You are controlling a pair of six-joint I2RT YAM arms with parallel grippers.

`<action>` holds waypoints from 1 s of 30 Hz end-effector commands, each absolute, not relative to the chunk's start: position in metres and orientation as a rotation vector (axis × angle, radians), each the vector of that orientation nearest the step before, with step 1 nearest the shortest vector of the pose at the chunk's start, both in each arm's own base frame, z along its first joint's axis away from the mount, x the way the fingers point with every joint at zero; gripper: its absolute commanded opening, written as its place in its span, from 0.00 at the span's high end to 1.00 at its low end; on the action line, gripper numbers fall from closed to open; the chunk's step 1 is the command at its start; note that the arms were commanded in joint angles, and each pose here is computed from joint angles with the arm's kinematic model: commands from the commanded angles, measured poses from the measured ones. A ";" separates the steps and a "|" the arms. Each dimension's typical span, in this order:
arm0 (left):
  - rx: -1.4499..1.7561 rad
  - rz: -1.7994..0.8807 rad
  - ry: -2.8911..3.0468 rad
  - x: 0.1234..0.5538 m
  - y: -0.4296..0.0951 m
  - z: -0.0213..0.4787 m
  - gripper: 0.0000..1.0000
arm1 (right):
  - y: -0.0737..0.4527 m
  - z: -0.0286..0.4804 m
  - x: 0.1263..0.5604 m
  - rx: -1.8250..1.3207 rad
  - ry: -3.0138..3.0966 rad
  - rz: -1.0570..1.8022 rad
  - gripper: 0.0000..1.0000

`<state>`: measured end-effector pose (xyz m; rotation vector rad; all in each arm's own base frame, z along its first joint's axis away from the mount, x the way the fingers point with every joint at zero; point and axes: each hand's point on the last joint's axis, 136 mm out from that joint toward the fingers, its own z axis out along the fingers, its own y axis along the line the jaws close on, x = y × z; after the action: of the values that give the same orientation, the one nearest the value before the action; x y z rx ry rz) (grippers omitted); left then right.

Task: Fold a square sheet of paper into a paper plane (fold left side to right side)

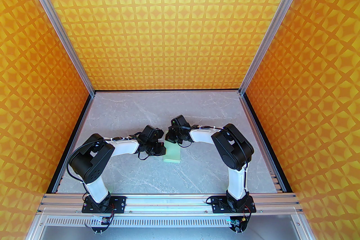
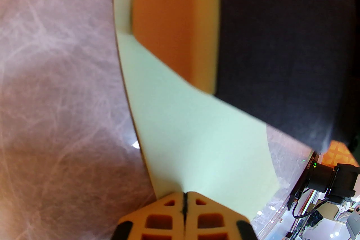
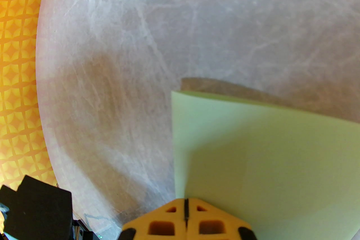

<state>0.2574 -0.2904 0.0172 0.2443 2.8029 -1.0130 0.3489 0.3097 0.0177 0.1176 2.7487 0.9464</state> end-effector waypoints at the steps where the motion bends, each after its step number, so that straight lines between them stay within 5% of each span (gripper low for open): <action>1: 0.182 -0.922 2.959 0.224 -0.268 -0.004 1.00 | 0.288 -0.015 0.346 0.163 2.826 0.763 1.00; 30: 0.214 -0.930 3.008 0.158 -0.257 -0.006 1.00 | 0.293 -0.006 0.353 0.100 2.806 0.762 1.00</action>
<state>0.1985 -0.2823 0.0167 0.2432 2.7989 -1.0300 0.3550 0.3111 0.0176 0.0809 2.7525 0.9091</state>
